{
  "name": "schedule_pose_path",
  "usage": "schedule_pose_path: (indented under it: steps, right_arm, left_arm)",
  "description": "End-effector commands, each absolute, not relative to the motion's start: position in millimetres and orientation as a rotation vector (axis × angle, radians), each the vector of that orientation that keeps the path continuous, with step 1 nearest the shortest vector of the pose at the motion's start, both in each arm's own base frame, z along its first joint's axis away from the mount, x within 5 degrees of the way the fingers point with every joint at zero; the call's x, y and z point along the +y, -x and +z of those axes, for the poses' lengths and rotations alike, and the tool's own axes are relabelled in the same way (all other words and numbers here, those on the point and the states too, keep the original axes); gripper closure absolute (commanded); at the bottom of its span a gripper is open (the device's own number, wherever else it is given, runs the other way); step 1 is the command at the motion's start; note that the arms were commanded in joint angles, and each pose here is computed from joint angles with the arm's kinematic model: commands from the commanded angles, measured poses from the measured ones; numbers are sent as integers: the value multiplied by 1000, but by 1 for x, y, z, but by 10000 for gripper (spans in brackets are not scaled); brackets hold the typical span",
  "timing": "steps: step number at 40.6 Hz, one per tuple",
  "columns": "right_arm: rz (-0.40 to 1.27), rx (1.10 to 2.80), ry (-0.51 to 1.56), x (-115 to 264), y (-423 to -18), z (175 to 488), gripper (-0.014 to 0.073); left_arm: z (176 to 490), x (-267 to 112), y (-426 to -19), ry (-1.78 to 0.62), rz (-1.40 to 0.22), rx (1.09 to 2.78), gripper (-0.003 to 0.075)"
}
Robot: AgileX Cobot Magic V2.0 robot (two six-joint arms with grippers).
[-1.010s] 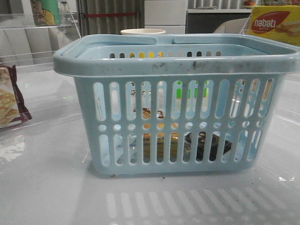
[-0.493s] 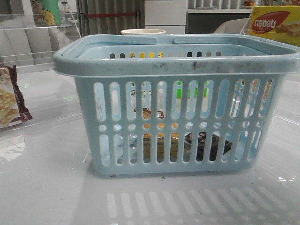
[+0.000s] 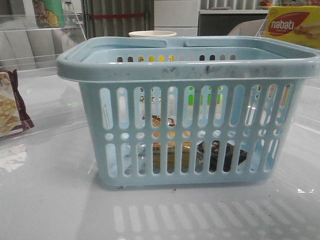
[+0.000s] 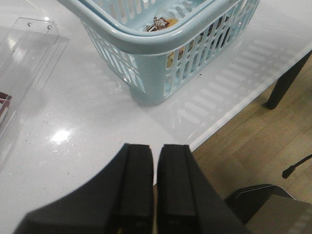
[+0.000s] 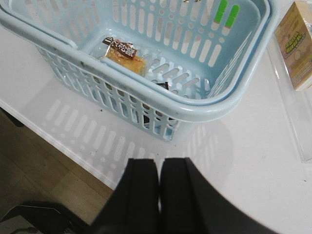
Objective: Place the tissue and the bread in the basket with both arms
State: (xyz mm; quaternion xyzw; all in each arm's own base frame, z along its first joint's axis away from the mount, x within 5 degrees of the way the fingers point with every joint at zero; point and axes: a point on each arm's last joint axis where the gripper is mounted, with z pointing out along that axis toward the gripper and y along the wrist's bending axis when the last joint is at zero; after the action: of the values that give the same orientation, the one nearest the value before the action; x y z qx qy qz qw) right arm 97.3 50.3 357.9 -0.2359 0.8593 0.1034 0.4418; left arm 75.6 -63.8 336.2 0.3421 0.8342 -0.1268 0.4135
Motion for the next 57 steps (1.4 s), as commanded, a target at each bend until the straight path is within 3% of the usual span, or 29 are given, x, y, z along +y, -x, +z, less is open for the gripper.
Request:
schedule_pose_path:
  steps: [1,30,40,49,57]
  right_arm:
    - [260,2044,566,51,-99,371,531]
    - [261,2045,565,51,-99,371,539]
    - [261,2045,565,51,-99,371,539]
    - [261,2045,565,51,-99,371,539]
    - [261,2045,565,51,-99,371,539]
  left_arm:
    - [349,-67,-78,-824,-358,2016,626]
    - [350,-62,-73,-809,-365,1995,626]
    - [348,-30,-58,-516,-288,1821,626]
    - [304,-10,-45,-227,-134,1566,626]
    - [252,-5,-45,-83,-70,1492,626]
